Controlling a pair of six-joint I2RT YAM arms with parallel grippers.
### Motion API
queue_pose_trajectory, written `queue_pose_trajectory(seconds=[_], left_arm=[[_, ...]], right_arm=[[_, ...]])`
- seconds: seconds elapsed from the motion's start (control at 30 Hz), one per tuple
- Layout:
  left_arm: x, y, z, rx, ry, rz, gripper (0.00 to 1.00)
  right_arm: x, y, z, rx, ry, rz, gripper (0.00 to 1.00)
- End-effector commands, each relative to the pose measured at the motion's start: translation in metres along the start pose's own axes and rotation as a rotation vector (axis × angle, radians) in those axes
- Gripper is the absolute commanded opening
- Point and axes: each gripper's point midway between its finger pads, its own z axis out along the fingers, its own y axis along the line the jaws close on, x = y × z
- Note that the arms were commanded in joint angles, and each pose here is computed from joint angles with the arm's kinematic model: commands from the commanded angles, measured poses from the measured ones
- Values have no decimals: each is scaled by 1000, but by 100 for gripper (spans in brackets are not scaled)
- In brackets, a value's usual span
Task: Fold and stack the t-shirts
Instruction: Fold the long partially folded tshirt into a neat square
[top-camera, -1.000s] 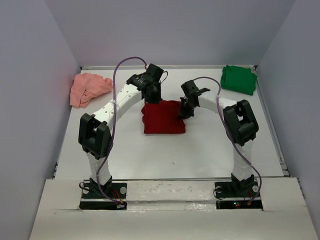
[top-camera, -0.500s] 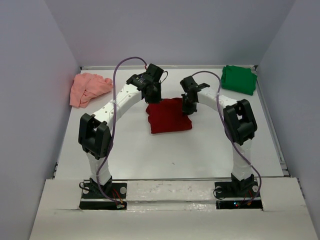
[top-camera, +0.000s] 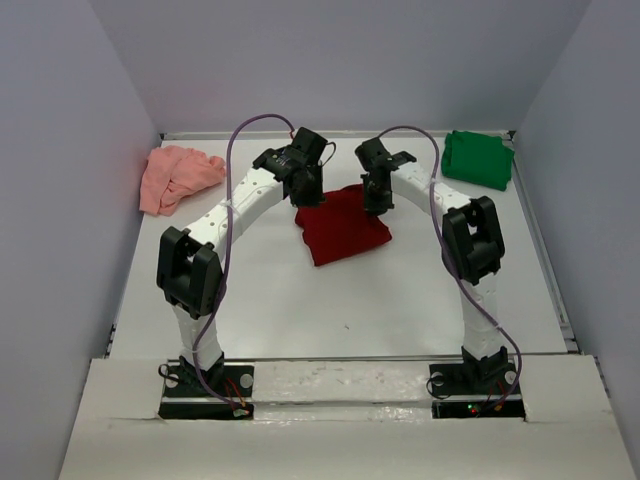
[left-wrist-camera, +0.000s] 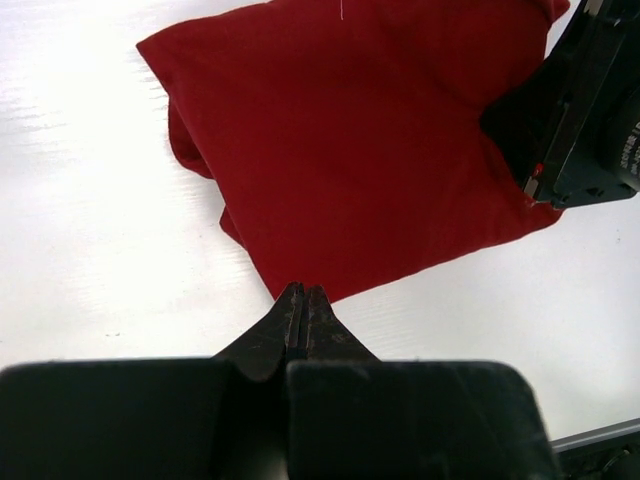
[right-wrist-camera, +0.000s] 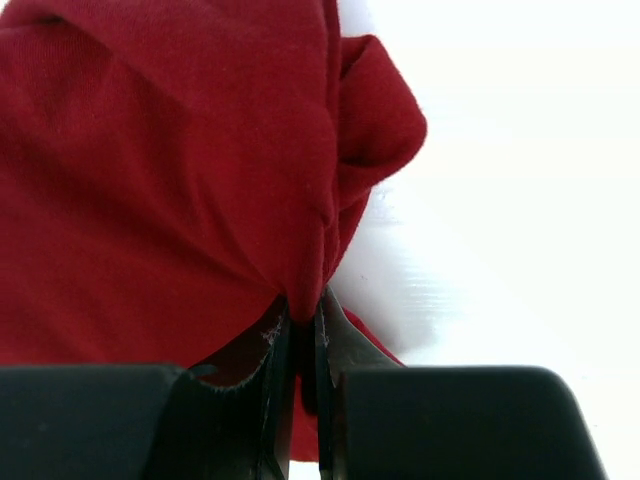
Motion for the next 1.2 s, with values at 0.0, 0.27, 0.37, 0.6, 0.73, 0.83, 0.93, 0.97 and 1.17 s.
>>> queue_pose_trajectory(seconds=[0.0, 0.27, 0.37, 0.6, 0.73, 0.83, 0.93, 0.97, 1.17], left_arm=[[-2, -4, -5, 16, -15, 16, 0], [3, -5, 0, 22, -3, 20, 0], [1, -4, -2, 20, -8, 23, 0], [0, -4, -5, 17, -10, 27, 0], [-3, -5, -9, 21, -20, 26, 0], [-3, -6, -9, 22, -17, 29, 0], [-2, -6, -7, 22, -14, 29, 0], [-1, -7, -7, 26, -10, 30, 0], [-1, -6, -7, 26, -11, 28, 0]], right_arm=[[-28, 2, -18, 30, -75, -27, 0], [-42, 3, -23, 50, -91, -46, 0], [-38, 6, -18, 35, -73, -38, 0], [-6, 7, 8, 16, 15, -22, 0], [15, 7, 22, 6, 67, -6, 0], [24, 13, 23, -20, 76, -7, 0], [33, 13, 27, -11, 85, -7, 0], [35, 13, 28, -10, 90, -3, 0], [47, 5, 33, 21, 108, 17, 0]])
